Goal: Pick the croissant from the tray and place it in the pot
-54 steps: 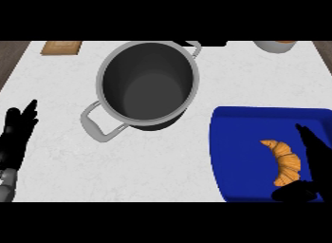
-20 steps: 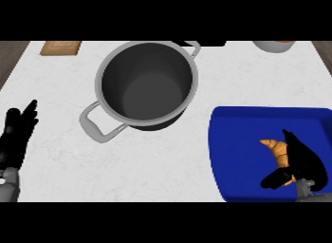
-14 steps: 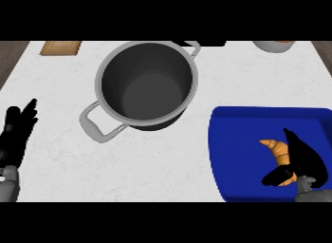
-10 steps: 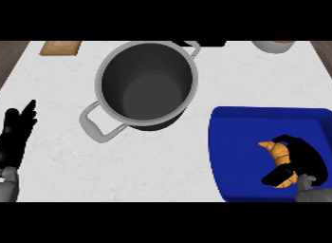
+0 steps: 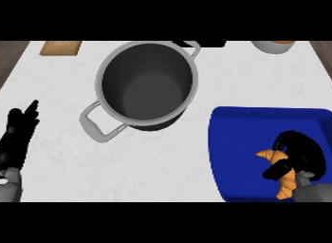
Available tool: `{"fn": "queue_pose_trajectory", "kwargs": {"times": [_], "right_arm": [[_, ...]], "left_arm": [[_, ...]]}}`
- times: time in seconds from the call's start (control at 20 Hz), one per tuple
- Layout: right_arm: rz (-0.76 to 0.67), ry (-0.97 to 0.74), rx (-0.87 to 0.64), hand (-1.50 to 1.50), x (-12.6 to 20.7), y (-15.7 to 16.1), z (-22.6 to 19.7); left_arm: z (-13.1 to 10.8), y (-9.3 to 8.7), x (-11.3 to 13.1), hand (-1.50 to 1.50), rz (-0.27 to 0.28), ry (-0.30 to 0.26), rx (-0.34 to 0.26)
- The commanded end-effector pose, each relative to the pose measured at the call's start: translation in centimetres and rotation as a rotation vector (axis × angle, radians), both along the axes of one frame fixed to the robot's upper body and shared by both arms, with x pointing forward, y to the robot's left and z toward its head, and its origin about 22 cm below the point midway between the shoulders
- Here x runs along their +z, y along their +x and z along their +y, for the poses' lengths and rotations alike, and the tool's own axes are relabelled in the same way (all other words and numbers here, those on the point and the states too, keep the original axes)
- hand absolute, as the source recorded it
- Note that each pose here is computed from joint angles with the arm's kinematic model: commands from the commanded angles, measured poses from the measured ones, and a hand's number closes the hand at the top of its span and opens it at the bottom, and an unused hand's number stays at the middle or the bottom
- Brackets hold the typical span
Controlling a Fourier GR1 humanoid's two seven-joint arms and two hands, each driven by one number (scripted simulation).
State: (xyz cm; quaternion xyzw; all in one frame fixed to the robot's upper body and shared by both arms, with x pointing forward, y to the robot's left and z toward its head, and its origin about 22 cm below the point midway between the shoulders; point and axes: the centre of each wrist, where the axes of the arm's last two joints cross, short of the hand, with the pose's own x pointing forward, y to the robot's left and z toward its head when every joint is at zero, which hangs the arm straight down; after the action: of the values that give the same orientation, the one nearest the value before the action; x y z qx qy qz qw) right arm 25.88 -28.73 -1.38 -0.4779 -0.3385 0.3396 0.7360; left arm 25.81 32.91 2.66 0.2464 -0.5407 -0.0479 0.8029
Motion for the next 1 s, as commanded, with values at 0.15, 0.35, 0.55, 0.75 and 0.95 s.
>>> {"fn": "queue_pose_trajectory", "kwargs": {"times": [0.15, 0.35, 0.55, 0.75, 0.95], "right_arm": [[-0.061, -0.055, -0.004, 1.50, 1.1, -3.4, 5.1], [-0.016, -0.034, 0.014, 1.50, 3.6, -7.6, 10.2], [-0.118, -0.164, -0.044, 1.50, 5.2, -9.4, 12.3], [-0.311, -0.142, -0.065, 1.50, 10.6, -11.5, 13.1], [-0.587, -0.197, 0.002, 1.50, 13.7, -11.8, 14.8]], "left_arm": [[-0.6, 0.2, 0.0, 0.00, -0.006, 0.003, 0.023], [1.2, -0.1, -0.2, 0.00, 0.004, -0.004, 0.014], [0.5, 1.6, 1.0, 0.00, -0.001, 0.017, 0.014], [-1.0, 0.5, 0.2, 0.00, 0.005, -0.010, 0.020], [0.8, -0.1, -0.5, 0.00, 0.008, 0.018, 0.000]]}}
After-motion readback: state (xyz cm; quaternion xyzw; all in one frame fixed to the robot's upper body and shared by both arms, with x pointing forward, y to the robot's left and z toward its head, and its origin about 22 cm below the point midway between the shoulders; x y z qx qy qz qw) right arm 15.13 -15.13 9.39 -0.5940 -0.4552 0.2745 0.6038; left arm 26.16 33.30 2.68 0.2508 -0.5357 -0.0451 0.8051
